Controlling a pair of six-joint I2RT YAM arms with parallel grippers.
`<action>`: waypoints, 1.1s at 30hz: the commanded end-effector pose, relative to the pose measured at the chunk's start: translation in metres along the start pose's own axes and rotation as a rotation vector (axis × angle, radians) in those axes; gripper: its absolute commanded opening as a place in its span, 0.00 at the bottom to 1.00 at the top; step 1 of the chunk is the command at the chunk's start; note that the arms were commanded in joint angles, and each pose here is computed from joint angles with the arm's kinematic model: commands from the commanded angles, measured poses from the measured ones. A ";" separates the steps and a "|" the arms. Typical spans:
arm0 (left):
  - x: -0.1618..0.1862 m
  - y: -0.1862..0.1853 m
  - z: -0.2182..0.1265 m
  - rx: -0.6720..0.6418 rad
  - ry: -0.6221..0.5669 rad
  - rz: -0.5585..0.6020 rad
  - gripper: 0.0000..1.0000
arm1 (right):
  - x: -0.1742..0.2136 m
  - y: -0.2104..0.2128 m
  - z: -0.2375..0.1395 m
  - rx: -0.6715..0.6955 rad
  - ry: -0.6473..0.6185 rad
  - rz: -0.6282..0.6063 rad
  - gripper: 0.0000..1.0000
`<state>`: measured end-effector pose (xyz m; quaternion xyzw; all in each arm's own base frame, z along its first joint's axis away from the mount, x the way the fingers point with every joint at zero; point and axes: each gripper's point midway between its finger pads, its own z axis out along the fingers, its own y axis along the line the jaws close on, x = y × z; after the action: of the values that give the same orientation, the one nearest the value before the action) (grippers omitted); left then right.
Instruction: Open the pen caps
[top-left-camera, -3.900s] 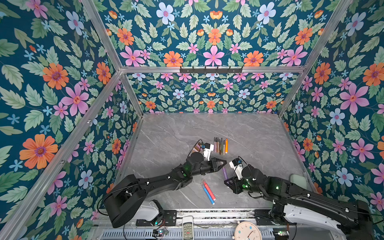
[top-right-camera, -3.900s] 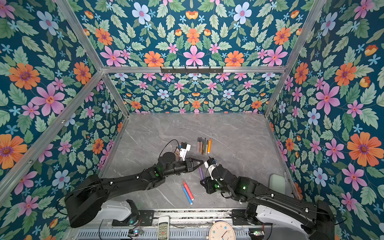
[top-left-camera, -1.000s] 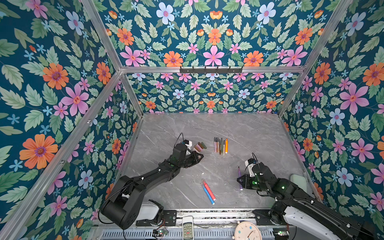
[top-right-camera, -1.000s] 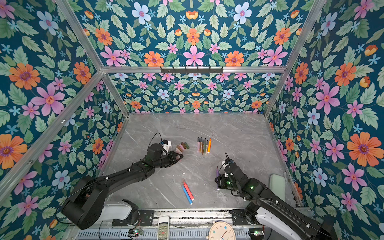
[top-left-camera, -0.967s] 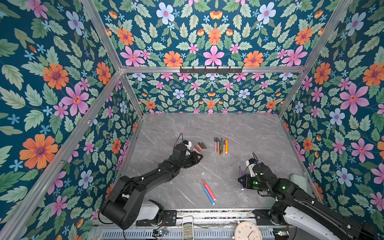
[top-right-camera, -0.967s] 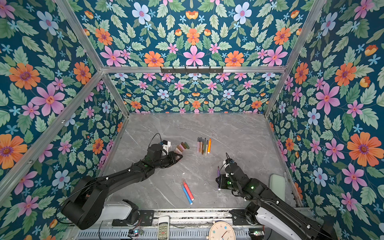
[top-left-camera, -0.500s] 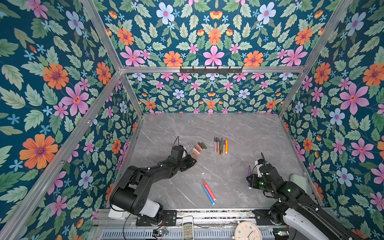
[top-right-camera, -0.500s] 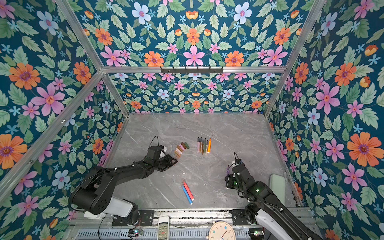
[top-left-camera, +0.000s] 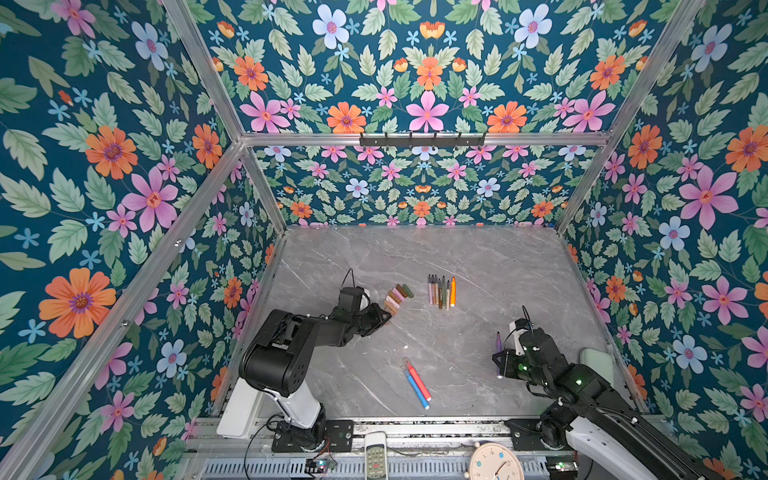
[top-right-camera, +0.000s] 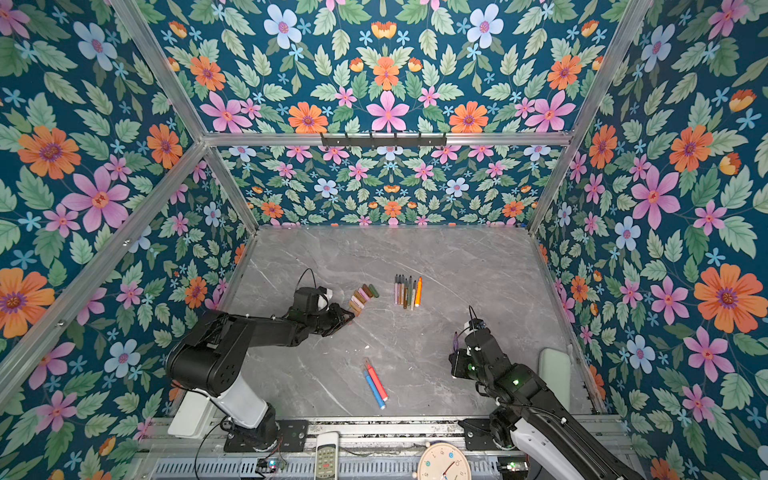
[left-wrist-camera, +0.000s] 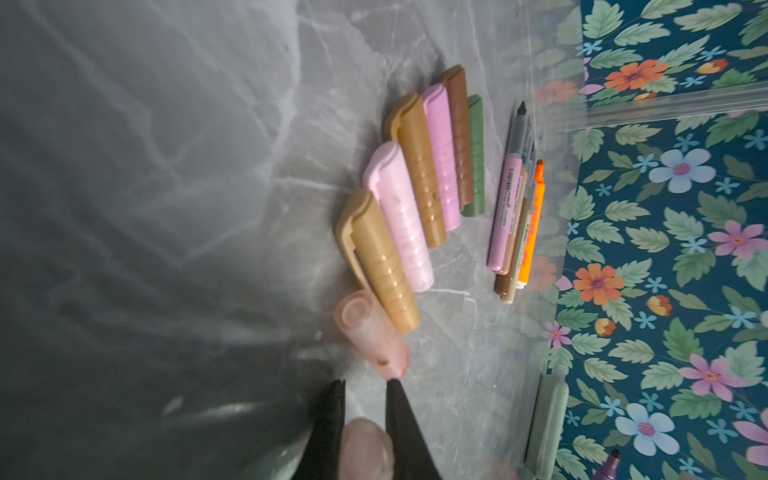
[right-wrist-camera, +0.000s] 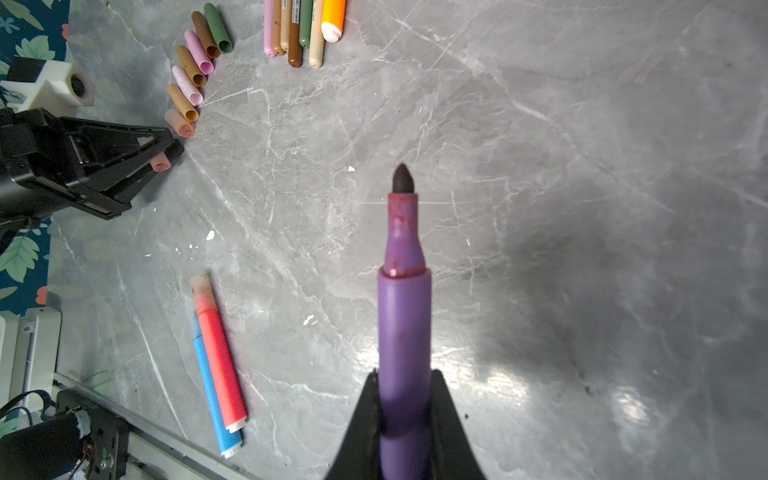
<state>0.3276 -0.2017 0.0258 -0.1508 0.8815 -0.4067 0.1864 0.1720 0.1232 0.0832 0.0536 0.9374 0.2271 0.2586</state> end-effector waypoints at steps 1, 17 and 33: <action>-0.003 -0.007 0.002 0.059 -0.010 -0.038 0.00 | -0.002 0.000 0.000 0.000 -0.012 -0.004 0.00; -0.008 -0.006 -0.009 0.054 -0.073 -0.063 0.36 | 0.000 0.002 0.000 -0.018 -0.007 -0.005 0.00; -0.016 -0.030 -0.054 0.059 -0.193 0.049 0.36 | 0.001 0.004 0.003 -0.018 0.010 -0.022 0.00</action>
<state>0.3221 -0.1862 0.0788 -0.1795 0.8431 -0.4369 0.2570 0.1692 0.1251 0.0781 0.0491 0.9403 0.2286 0.2472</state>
